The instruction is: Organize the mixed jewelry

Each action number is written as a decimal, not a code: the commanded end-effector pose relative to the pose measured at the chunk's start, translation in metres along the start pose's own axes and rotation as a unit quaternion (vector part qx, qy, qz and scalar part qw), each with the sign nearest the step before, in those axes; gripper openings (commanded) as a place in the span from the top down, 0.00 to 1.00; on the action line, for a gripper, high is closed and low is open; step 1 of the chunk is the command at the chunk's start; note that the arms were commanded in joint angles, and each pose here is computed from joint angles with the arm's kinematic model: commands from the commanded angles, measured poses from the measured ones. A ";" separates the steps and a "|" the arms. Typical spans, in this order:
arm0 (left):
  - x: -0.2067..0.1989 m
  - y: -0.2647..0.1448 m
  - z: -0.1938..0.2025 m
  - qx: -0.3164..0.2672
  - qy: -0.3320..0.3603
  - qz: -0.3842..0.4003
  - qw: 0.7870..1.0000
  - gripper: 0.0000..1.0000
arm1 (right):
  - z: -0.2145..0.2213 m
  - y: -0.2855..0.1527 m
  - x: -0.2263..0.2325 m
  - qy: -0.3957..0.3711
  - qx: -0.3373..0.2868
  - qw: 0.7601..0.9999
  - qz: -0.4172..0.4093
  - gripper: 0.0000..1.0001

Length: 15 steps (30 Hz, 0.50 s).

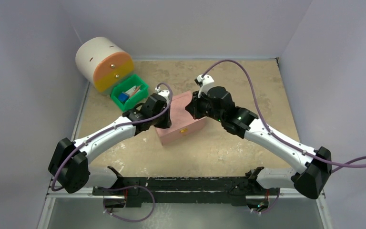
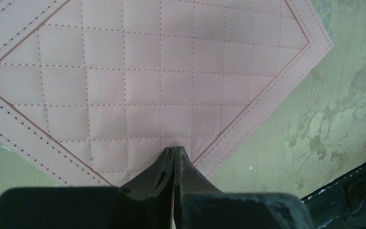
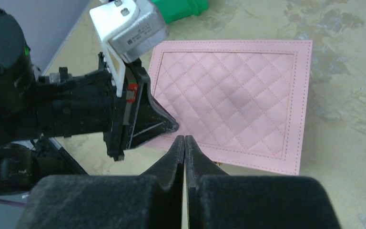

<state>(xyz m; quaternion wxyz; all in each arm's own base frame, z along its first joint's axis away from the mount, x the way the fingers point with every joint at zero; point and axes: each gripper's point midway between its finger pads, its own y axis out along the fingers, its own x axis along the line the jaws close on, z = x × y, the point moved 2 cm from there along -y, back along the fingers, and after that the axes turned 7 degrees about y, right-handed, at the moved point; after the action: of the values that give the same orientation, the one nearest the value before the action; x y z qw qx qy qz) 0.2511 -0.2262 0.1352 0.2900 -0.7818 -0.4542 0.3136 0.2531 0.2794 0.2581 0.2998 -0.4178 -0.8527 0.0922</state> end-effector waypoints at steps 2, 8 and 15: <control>0.017 0.008 0.065 0.101 0.012 -0.055 0.993 1.00 | -0.017 0.016 0.015 -0.020 -0.032 0.999 0.012 1.00; 0.015 0.004 0.068 0.098 0.028 -0.067 0.993 1.00 | 0.055 0.067 -0.022 0.013 0.018 0.998 0.056 1.00; 0.014 0.001 0.068 0.095 0.035 -0.067 0.993 1.00 | 0.171 0.093 -0.067 0.076 0.112 0.986 0.097 1.00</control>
<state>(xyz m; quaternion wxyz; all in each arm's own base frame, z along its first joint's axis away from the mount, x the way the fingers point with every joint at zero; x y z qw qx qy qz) 0.2453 -0.2282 0.1343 0.2931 -0.7776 -0.4822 0.2773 0.2754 0.3197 0.1245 0.3462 -0.4567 -0.8101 0.1238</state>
